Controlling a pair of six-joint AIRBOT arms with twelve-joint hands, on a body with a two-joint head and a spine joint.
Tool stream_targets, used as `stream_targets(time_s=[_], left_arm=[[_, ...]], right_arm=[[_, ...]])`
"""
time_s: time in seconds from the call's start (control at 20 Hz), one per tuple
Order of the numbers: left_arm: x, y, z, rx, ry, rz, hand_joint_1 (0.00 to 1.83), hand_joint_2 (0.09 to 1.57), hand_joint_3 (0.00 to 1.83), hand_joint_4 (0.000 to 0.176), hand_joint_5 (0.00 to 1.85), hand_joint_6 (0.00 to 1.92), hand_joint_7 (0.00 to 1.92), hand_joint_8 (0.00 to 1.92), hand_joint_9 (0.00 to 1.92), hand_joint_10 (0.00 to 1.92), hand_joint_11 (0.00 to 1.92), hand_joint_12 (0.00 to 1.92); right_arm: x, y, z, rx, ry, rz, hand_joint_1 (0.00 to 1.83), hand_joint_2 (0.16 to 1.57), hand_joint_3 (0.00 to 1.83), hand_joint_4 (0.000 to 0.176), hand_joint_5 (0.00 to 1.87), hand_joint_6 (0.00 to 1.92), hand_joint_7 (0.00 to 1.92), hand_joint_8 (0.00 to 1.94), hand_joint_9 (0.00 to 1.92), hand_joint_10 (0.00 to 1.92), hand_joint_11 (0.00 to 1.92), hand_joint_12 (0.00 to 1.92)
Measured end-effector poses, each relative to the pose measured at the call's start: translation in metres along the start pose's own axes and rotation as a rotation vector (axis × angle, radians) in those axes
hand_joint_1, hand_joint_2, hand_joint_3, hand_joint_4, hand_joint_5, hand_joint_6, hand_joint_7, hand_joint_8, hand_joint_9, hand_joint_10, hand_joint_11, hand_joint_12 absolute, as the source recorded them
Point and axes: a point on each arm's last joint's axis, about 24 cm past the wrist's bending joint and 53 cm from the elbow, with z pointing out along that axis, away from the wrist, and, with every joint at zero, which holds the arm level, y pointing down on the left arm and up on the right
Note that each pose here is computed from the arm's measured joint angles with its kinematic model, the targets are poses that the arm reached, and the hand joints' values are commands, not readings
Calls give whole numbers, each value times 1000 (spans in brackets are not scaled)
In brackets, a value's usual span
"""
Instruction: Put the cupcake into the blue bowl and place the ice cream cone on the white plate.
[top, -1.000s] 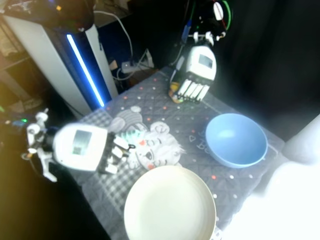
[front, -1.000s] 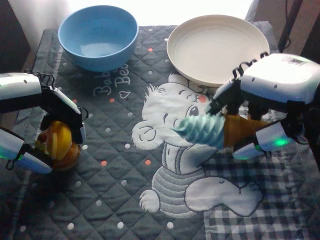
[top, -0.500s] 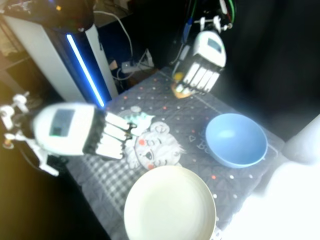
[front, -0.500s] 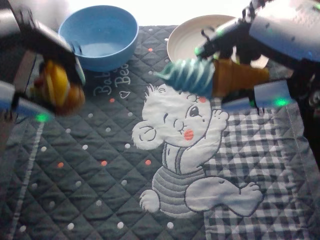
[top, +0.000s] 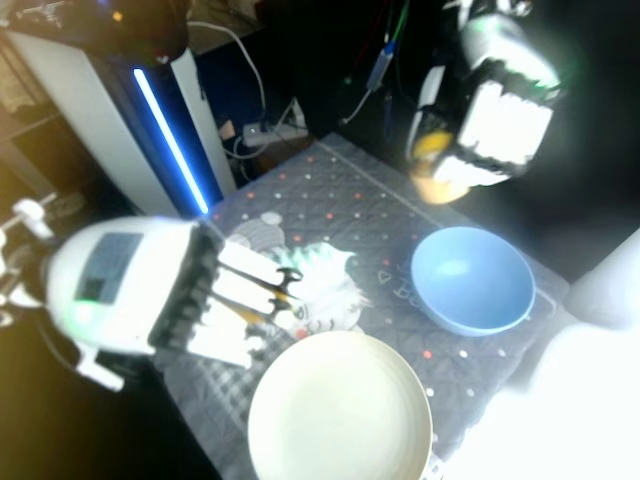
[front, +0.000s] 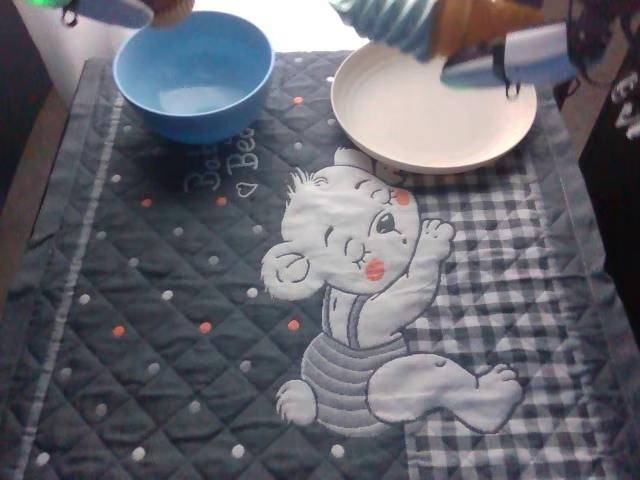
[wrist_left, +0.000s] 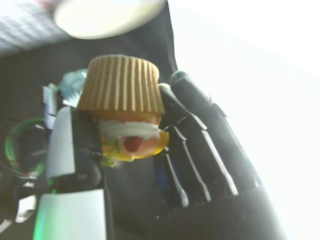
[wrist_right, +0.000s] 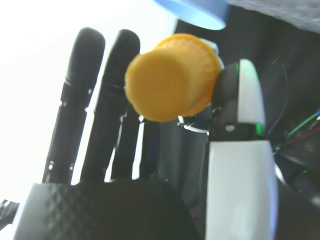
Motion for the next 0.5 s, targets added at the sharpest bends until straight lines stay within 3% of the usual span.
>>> stream_targets(time_s=[0.1,0.15,0.25,0.3,0.35,0.4,0.45,0.5], left_arm=[[-2,10,9,-38,-6,-1,1401,1028,0,0,1049,779,1222,464,1160,860,956,956],[-1,23,16,-81,-7,0,1401,1030,0,0,1025,808,1241,447,1149,876,906,935],[3,39,26,-138,-2,-4,1399,1031,0,0,1031,832,1272,454,1099,878,523,1043],[5,44,29,-159,-1,-8,1395,1040,4,0,1050,787,1225,602,1023,958,399,1139],[7,49,31,-178,2,-10,1302,1051,1,0,1147,531,1122,924,952,871,534,1433],[8,52,34,-192,1,-20,1278,1052,0,0,1165,500,1105,959,971,764,562,1415],[10,55,36,-205,1,-28,1373,1056,0,0,1171,401,1080,937,1009,1056,629,1405],[11,57,38,-212,4,-31,1373,1056,0,0,1171,401,1080,937,1009,1056,629,1405]], right_arm=[[-4,0,4,2,-5,-6,1276,1054,0,0,980,910,1281,557,1475,43,1171,879],[-4,-5,12,9,-2,-14,1280,1051,0,0,981,898,1288,552,1483,43,1188,883],[0,-22,23,61,16,-12,1289,1041,0,0,1013,822,1303,553,1490,35,1191,927],[0,-28,26,82,23,-14,1291,1042,1,0,1005,823,1305,554,1482,30,1182,926],[0,-35,30,103,27,-13,1296,1039,0,0,1037,729,1290,619,1518,39,1189,977],[-2,-39,34,118,26,-12,1284,1041,1,0,1019,823,1301,546,1519,38,1197,983],[-4,-44,38,133,21,-5,1275,1046,3,0,1029,804,1255,634,1506,29,1197,972],[-3,-48,39,144,21,3,1275,1046,3,0,1029,804,1255,634,1506,29,1197,972]])
